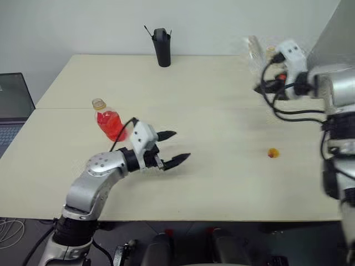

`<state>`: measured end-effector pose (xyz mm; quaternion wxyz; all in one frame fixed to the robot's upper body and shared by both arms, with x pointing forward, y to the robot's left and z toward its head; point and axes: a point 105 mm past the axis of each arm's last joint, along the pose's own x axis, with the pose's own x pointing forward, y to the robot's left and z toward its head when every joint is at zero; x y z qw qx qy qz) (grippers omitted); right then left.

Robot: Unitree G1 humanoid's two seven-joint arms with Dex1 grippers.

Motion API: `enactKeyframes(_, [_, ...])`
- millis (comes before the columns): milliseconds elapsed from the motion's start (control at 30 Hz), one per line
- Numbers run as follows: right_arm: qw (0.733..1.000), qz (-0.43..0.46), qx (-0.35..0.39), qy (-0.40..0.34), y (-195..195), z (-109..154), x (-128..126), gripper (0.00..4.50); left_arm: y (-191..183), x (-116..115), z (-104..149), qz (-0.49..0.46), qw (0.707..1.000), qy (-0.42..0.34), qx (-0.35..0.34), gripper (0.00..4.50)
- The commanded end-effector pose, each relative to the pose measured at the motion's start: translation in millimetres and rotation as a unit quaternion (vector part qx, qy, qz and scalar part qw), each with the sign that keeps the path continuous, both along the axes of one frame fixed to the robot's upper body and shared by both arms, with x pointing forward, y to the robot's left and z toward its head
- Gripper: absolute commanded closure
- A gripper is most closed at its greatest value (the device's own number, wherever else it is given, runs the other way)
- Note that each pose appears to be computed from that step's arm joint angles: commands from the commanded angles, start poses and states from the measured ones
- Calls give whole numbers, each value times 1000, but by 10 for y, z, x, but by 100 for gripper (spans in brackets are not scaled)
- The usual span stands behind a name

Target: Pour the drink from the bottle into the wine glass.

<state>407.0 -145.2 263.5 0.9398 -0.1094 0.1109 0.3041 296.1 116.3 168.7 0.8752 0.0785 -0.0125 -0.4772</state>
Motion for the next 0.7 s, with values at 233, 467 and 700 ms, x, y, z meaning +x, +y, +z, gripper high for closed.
enactKeyframes(233, [966, -2, 164, -200, 940, -252, -136, 436, 392, -109, 160, 86, 996, -2, -38, 0])
enactKeyframes(467, [966, 28, 163, -198, 1381, -694, -185, 436, 480, -179, 144, 109, 994, 6, -26, 0])
enactKeyframes(700, [983, 23, 108, -145, 1501, -1280, -106, 436, 451, -189, 148, 110, 994, 8, -21, 0])
